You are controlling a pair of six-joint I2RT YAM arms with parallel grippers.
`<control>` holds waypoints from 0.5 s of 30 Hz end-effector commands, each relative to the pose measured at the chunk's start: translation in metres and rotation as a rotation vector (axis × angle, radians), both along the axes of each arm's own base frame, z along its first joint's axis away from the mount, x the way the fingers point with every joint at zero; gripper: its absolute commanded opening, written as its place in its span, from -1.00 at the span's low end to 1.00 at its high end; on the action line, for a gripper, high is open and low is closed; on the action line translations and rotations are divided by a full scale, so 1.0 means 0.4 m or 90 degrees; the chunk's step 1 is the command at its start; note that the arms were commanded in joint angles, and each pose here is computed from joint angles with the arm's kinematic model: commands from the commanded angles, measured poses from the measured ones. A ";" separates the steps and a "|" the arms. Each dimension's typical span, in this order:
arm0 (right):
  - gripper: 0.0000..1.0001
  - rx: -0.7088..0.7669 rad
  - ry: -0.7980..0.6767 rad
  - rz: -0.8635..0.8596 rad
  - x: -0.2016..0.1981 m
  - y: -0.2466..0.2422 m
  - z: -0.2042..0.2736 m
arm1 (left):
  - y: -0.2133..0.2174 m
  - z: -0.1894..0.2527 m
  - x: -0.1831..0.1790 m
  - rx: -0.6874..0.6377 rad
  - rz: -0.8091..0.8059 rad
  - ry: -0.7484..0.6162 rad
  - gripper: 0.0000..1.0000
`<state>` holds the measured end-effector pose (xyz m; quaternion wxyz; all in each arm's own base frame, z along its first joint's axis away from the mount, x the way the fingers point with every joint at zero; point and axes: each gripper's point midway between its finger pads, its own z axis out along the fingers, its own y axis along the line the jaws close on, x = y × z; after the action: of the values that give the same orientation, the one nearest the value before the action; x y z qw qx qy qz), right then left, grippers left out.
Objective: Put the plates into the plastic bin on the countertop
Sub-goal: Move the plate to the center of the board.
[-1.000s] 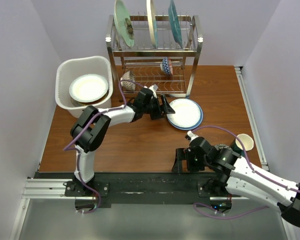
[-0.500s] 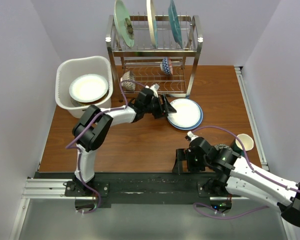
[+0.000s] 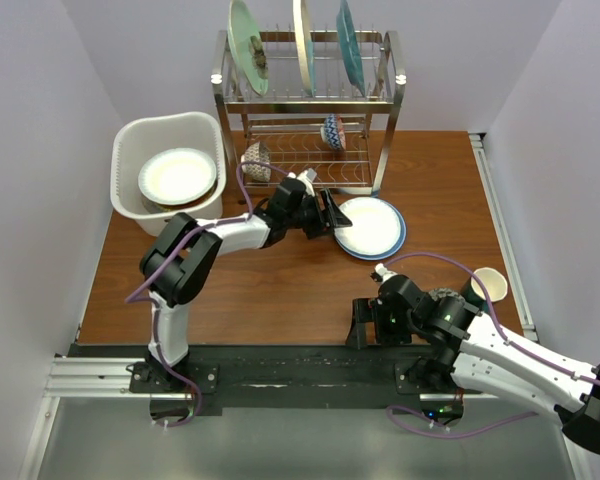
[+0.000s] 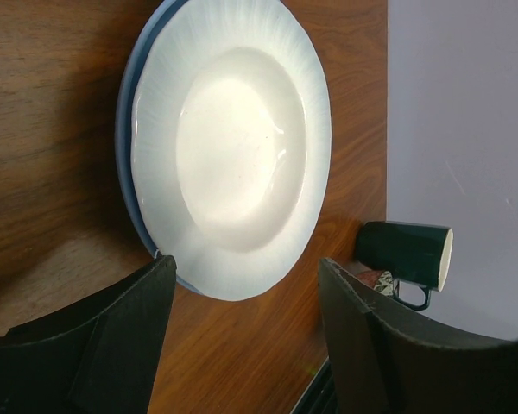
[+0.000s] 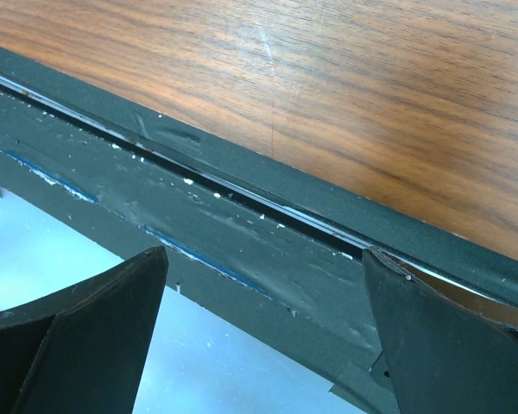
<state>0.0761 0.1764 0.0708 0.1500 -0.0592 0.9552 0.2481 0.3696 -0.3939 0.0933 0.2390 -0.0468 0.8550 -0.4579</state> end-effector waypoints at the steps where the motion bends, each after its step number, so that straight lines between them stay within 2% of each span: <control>1: 0.97 0.009 -0.015 -0.002 0.012 0.009 0.017 | 0.018 0.061 0.009 -0.001 0.017 -0.052 0.43; 15: 0.97 -0.001 -0.019 -0.003 0.015 0.002 0.016 | -0.020 0.006 0.030 -0.004 0.000 -0.022 0.38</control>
<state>0.0762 0.1761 0.0706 0.1503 -0.0601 0.9553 0.2474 0.3712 -0.3917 0.0850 0.2391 -0.0527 0.8600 -0.4477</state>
